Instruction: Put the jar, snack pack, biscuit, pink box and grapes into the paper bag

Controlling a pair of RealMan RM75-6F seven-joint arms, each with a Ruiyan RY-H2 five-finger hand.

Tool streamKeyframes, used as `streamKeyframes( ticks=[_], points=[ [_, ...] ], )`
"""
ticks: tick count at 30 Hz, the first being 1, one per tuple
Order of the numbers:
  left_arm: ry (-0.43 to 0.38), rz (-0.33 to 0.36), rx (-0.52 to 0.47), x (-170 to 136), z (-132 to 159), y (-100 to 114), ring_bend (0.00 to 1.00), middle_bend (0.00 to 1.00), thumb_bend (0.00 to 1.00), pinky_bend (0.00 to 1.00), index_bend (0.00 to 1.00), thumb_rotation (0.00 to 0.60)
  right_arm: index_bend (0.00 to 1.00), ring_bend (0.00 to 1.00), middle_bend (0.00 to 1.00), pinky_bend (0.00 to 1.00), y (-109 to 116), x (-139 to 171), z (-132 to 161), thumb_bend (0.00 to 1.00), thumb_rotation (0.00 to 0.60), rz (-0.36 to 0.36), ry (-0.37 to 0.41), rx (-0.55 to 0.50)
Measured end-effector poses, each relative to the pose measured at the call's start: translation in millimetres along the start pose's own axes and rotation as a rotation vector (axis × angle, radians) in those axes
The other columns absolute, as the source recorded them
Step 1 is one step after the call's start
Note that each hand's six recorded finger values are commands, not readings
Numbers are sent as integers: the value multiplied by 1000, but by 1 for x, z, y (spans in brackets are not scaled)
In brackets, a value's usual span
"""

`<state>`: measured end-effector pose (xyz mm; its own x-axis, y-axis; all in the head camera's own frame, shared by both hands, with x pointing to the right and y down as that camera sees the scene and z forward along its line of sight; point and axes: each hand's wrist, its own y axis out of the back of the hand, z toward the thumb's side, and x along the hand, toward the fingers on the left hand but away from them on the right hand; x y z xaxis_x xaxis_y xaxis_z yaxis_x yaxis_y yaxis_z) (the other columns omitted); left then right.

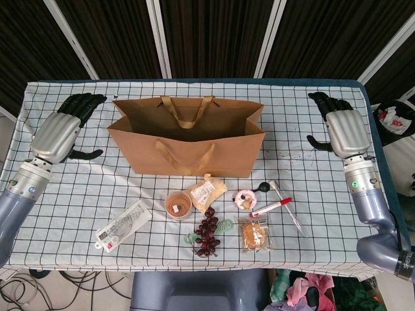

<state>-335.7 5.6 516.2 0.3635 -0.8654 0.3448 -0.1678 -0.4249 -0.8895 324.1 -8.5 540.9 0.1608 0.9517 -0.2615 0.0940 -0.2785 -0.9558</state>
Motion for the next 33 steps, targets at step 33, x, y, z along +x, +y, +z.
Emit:
streamKeyframes(
  ticks=[33],
  points=[
    [-6,28,-31,-43,-16,-3,0,58,122,71,30,600,135,196,119,218,-1,43,-12,190,600,-16,-26,5]
  ],
)
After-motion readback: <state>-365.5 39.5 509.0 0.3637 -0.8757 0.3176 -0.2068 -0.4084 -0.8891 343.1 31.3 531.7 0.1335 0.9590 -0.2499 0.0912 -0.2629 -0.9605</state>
